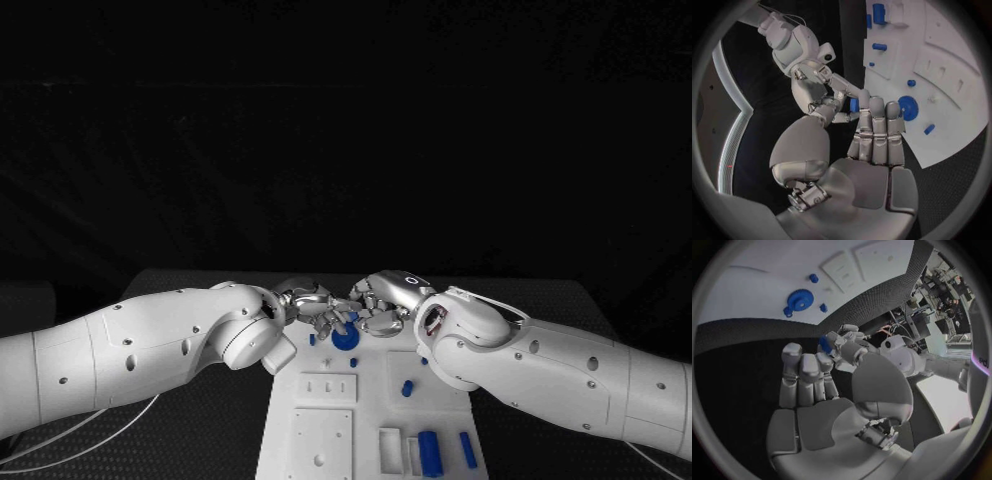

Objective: Assemble the parts on the task board

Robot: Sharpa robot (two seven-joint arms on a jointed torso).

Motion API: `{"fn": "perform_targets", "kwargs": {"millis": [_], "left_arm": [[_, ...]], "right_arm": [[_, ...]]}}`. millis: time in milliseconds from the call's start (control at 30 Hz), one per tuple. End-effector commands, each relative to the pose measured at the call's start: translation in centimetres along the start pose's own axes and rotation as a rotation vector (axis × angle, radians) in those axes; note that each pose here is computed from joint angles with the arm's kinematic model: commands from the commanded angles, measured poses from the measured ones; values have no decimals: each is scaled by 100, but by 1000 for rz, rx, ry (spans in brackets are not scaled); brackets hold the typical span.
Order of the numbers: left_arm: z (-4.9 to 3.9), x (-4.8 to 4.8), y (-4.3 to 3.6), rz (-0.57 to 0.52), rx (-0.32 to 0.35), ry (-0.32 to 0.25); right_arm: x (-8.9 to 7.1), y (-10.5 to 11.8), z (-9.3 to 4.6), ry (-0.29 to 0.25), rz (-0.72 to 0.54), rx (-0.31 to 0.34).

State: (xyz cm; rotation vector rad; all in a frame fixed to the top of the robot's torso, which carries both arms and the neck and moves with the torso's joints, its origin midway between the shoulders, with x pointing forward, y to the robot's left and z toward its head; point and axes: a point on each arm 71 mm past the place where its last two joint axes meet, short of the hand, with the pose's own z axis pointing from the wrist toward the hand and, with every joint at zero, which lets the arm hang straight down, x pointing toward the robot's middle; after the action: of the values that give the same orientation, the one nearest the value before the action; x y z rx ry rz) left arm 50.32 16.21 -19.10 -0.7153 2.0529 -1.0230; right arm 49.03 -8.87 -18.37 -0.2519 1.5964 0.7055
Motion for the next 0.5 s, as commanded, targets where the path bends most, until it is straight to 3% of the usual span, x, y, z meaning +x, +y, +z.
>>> {"fn": "perform_targets", "kwargs": {"millis": [33, 500], "left_arm": [[3, 39, -40, 4, 18, 22], [16, 38, -45, -6, 18, 17]], "right_arm": [[24, 43, 13, 17, -12, -16], [47, 99, 25, 28, -8, -27]]}}
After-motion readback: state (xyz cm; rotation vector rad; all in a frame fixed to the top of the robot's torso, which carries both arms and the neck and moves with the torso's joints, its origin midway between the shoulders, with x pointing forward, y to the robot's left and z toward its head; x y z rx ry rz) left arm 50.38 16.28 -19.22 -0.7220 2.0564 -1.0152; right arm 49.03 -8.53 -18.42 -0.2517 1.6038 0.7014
